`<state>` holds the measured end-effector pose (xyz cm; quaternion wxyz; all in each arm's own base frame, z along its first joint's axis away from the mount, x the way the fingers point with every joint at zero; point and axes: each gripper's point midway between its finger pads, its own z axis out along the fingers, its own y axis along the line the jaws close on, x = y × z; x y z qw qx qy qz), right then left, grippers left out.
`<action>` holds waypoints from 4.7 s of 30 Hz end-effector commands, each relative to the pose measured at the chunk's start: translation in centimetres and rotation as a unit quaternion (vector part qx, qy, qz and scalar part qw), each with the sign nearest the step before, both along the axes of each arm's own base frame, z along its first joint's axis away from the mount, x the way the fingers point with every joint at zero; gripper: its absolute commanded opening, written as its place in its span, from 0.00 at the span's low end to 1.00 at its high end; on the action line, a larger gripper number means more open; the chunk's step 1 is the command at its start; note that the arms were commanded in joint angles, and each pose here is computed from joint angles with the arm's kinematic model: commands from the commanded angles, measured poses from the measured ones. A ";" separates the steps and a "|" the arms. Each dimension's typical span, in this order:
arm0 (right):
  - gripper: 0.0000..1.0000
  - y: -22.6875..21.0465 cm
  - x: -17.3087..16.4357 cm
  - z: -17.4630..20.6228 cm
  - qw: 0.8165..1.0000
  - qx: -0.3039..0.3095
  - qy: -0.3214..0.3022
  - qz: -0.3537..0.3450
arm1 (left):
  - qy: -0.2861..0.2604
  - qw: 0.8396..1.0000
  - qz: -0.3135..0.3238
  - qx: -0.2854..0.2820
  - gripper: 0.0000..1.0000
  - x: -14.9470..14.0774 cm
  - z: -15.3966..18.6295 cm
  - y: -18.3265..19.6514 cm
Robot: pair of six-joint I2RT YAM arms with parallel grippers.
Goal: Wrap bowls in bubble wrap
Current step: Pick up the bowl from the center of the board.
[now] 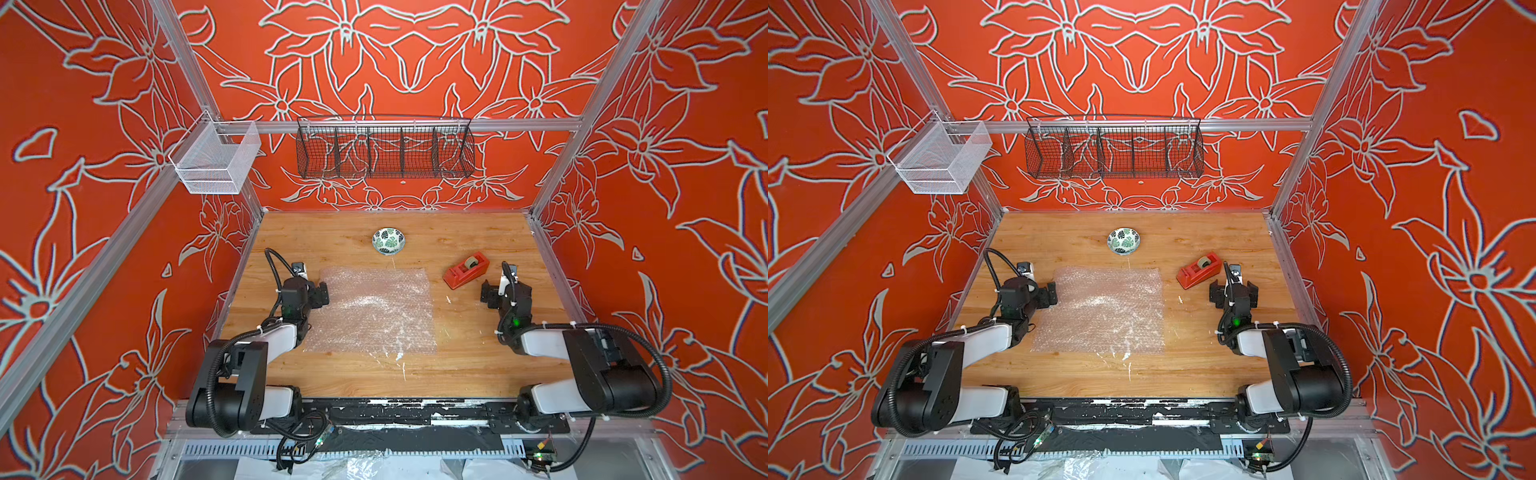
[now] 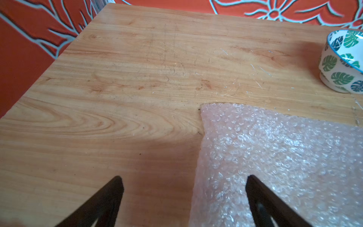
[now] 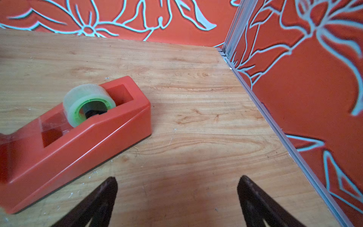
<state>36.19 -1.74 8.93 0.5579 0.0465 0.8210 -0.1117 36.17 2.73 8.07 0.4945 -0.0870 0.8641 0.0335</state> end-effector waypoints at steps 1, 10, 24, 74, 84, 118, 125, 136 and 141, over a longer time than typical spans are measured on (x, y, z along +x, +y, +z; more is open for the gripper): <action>0.97 -0.3 0.4 1.0 1.000 -0.002 -0.015 -0.009 | -0.007 1.000 0.003 -0.001 0.97 0.2 0.4 0.1; 0.97 -0.3 0.4 1.0 1.000 -0.001 -0.015 -0.009 | -0.006 1.000 0.003 -0.001 0.97 0.1 0.3 0.1; 0.97 -0.3 0.4 1.0 1.000 -0.002 -0.015 -0.009 | -0.006 1.000 0.003 -0.001 0.97 0.2 0.4 0.1; 0.97 8.8 -6.7 5.8 0.933 0.273 0.205 0.111 | 0.257 0.932 -0.099 -0.235 1.00 15.8 3.5 -18.6; 0.97 8.4 -8.4 4.7 0.931 0.284 0.210 0.095 | 0.288 0.923 -0.084 -0.241 0.86 19.6 -0.6 -20.8; 0.97 5.9 -10.4 1.7 0.924 0.281 0.258 -0.006 | 0.298 0.920 -0.116 -0.227 0.00 19.6 -0.1 -24.0; 0.97 7.7 -9.2 1.2 0.908 0.292 0.300 0.028 | 0.284 0.921 -0.142 -0.226 0.00 16.7 5.1 -23.8; 0.97 10.2 -7.4 1.9 0.892 0.312 0.315 0.087 | 0.308 0.910 -0.138 -0.240 0.00 3.7 5.8 -20.4; 0.97 13.0 -8.3 1.5 0.888 0.284 0.342 0.118 | 0.318 0.903 -0.135 -0.255 0.00 -0.8 4.1 -19.5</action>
